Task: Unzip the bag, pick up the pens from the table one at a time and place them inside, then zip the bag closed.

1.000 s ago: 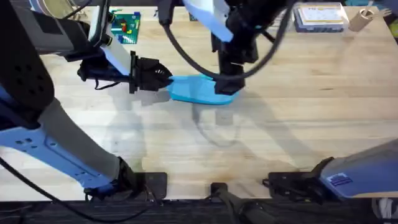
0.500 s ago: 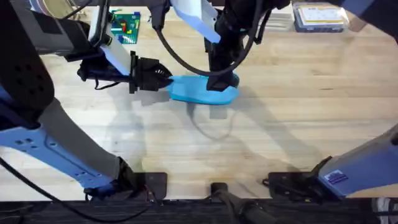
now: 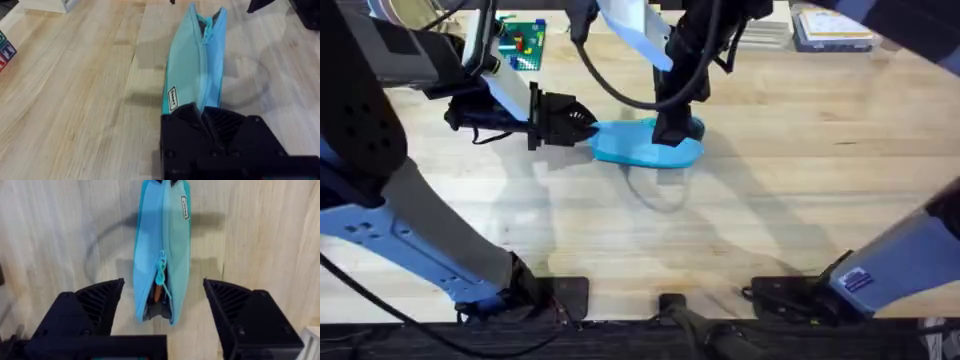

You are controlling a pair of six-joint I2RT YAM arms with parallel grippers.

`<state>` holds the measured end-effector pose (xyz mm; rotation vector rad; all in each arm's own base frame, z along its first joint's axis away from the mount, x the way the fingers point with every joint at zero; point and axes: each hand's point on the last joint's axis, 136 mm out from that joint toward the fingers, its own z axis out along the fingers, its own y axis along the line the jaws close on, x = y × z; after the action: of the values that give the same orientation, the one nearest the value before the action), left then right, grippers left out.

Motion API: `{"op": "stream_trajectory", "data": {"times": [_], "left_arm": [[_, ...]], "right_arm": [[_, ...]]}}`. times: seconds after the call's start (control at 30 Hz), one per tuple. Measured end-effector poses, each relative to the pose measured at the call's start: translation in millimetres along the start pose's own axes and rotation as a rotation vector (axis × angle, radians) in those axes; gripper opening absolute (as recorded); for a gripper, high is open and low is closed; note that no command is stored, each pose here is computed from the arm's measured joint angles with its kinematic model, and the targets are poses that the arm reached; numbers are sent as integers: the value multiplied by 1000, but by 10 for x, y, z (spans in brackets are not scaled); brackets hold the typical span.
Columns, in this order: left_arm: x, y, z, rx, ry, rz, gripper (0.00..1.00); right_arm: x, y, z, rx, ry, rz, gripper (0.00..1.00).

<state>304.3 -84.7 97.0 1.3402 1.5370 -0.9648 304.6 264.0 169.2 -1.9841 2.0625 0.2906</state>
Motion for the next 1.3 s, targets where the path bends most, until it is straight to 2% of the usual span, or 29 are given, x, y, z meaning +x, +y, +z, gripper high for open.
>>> {"op": "stream_trajectory", "data": {"times": [0.33, 0.6, 1.3], "left_arm": [[1, 0, -1, 0, 0, 0, 42], [1, 0, -1, 0, 0, 0, 42], [2, 0, -1, 0, 1, 0, 42]], "right_arm": [[-27, 29, 34, -38, -29, 19, 960], [35, -6, 190, -69, -6, 45, 927], [58, -16, 254, -83, 2, 66, 896]]}}
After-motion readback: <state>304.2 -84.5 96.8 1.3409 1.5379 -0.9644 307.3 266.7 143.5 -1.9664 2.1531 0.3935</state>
